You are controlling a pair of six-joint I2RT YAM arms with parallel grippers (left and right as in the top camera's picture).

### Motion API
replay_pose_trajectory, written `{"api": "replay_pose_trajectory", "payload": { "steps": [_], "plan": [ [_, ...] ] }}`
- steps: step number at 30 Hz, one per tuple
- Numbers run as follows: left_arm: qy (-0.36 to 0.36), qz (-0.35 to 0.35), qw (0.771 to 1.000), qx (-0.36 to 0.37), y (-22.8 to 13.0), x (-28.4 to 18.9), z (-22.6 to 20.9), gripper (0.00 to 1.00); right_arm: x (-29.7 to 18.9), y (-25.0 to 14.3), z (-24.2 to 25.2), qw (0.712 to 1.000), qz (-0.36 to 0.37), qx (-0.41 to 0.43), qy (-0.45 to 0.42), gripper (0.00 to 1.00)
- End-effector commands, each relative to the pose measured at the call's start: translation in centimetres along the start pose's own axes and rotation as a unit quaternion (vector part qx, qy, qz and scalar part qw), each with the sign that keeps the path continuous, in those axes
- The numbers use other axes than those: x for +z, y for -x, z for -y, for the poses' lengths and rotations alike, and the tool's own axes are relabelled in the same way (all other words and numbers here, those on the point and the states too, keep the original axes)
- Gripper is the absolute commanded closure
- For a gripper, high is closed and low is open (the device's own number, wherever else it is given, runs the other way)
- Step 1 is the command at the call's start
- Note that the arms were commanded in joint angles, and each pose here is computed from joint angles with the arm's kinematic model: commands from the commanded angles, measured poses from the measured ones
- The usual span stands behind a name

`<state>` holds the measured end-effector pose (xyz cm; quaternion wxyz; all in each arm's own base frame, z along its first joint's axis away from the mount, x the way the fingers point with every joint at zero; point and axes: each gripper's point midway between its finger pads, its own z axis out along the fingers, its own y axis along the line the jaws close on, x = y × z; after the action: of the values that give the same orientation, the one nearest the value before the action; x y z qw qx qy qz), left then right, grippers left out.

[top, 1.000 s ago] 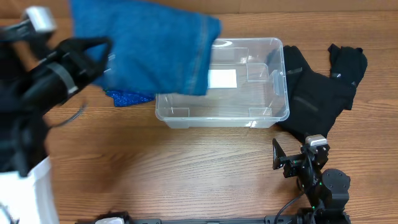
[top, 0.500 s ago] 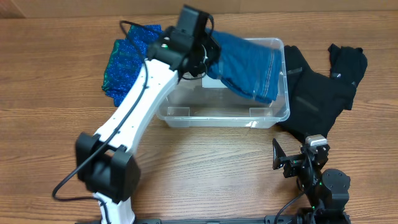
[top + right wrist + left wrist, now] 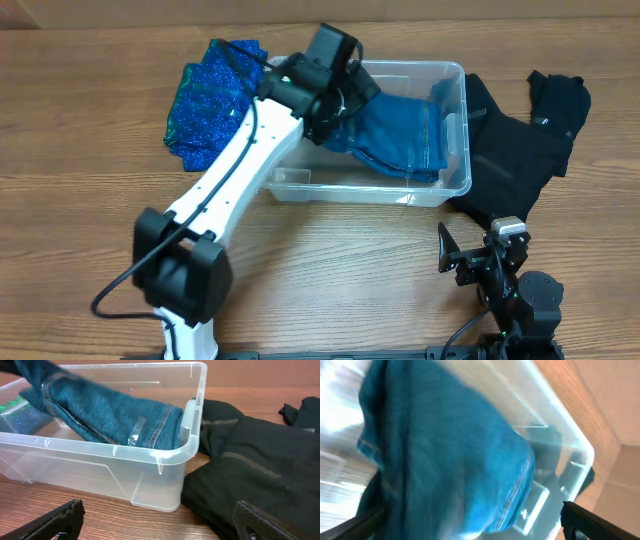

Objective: Pack container
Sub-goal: 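Lift the jeans with the left gripper and drop them into the bin, then grasp the sparkly blue garment with the left gripper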

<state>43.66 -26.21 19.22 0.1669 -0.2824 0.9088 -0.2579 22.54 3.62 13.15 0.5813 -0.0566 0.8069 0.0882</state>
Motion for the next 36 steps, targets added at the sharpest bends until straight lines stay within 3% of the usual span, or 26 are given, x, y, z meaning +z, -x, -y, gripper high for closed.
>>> {"api": "replay_pose_trajectory", "payload": {
  "steps": [1,4,8,11,15,21,26,28,29,31,34,36],
  "plan": [
    [-0.072,0.090,0.988,0.104,5.5,-11.9,1.2,0.00,0.0,-0.1,0.1,1.000,0.001,-0.002,-0.002,0.00],
    [0.000,0.133,0.981,0.139,11.2,-16.0,-5.5,0.00,0.0,-0.1,0.1,1.000,0.001,-0.002,-0.002,0.00],
    [0.092,0.127,0.979,0.132,16.7,-16.7,-14.5,0.00,0.0,-0.1,0.1,1.000,0.001,-0.002,-0.002,0.00],
    [0.126,0.088,0.979,0.136,20.2,-14.5,-20.6,0.00,0.0,-0.1,0.1,1.000,0.001,-0.002,-0.002,0.00],
    [0.101,-0.005,0.987,0.126,21.8,-7.6,-26.9,0.00,0.0,-0.1,0.1,1.000,0.001,-0.002,-0.002,0.00],
    [0.038,-0.069,0.989,0.125,21.8,0.5,-30.4,0.00,0.0,-0.1,0.1,1.000,0.001,-0.002,-0.002,0.00],
    [-0.030,-0.074,0.986,0.147,21.7,4.6,-28.7,0.00,0.0,-0.1,0.1,1.000,0.001,-0.002,-0.002,0.00],
    [-0.021,-0.069,0.986,0.153,21.7,5.4,-28.2,0.05,0.0,-0.1,0.1,1.000,0.001,-0.002,-0.002,0.00],
    [0.003,-0.065,0.987,0.147,21.8,5.7,-28.5,0.12,0.0,-0.1,0.1,1.000,0.001,-0.002,-0.002,0.00],
    [0.027,-0.065,0.986,0.151,21.6,6.1,-28.6,0.49,0.0,-0.1,0.1,1.000,0.001,-0.002,-0.002,0.00],
    [0.034,-0.071,0.982,0.171,21.0,6.4,-28.2,0.61,0.0,-0.1,0.1,1.000,0.001,-0.002,-0.002,0.00],
    [0.046,-0.085,0.981,0.167,20.2,6.4,-28.5,0.96,0.0,-0.1,0.1,1.000,0.001,-0.002,-0.002,0.00]
  ]
}}
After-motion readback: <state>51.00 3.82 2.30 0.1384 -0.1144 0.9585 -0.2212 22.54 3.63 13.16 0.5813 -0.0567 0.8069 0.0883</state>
